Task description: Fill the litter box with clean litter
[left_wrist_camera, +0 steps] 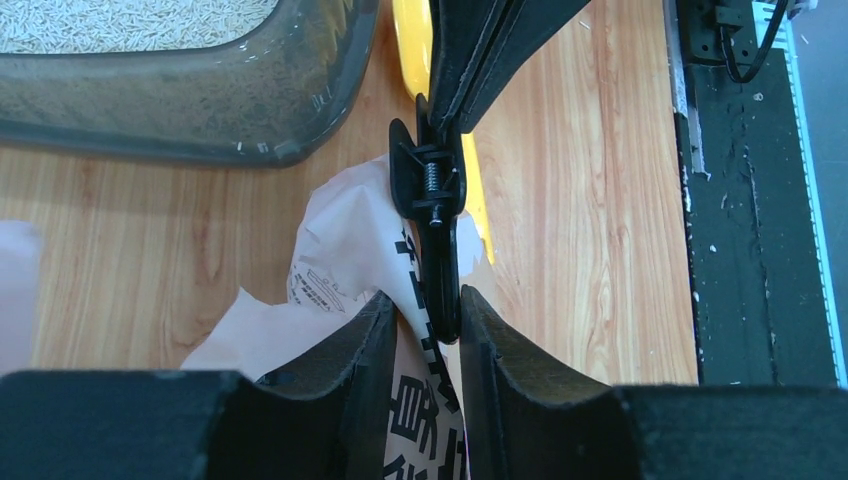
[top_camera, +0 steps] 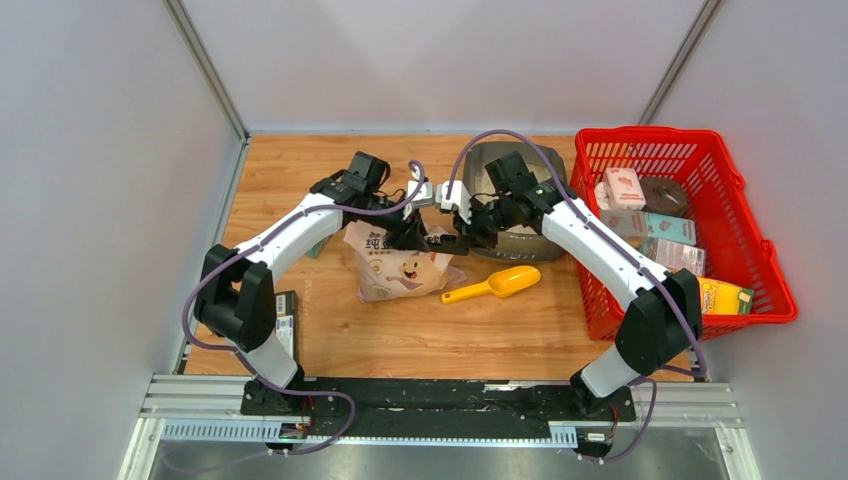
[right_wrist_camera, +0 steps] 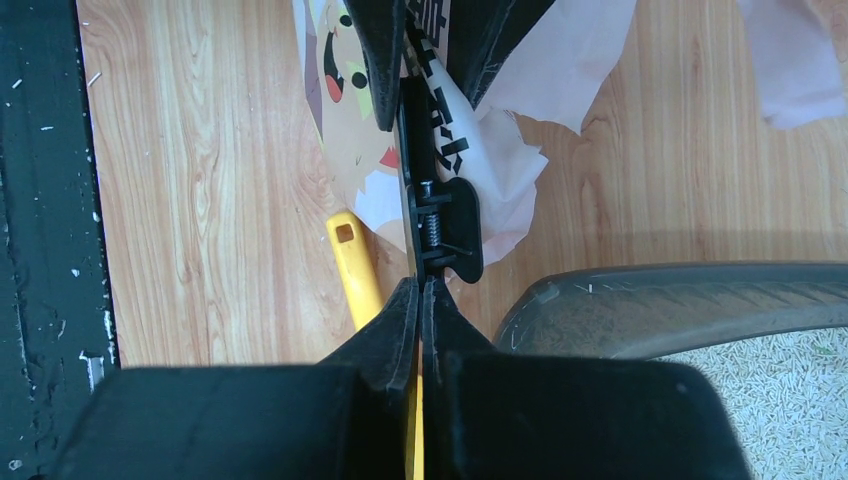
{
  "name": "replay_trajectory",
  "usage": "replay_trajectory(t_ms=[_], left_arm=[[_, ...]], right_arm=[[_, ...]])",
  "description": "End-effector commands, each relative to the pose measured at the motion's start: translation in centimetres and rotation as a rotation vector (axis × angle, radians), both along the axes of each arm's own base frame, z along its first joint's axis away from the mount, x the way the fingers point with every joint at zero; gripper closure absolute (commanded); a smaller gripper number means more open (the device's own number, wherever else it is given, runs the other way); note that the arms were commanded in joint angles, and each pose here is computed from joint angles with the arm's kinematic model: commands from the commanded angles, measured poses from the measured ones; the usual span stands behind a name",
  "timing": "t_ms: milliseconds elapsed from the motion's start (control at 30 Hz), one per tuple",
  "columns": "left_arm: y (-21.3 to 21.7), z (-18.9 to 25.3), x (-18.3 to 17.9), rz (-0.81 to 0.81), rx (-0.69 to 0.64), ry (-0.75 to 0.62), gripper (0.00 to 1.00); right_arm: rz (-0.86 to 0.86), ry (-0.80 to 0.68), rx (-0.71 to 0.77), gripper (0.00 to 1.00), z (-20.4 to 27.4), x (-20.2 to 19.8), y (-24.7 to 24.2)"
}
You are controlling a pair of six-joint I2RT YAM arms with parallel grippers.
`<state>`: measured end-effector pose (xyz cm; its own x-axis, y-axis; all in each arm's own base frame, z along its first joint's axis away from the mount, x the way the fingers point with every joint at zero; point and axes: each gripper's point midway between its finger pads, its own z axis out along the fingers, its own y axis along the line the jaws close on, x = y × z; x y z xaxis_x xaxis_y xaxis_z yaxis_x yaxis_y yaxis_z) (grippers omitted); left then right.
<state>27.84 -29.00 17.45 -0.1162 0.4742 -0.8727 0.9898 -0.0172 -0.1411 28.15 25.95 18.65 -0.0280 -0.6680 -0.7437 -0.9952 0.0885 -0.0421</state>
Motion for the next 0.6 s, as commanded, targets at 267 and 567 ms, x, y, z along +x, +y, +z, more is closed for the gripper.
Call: replay_trajectory(t_ms=[267, 567], left_arm=[[-0.75, 0.59, -0.75, -0.066, -0.046, 0.016, 0.5], [-0.87, 0.62, -0.72, -0.096, -0.043, 0.02, 0.87]], right_arm=[[-0.026, -0.05, 0.051, 1.0, 1.15, 1.22, 0.89], [-0.071, -0.004, 0.072, 0.74, 1.36, 1.27, 0.21]])
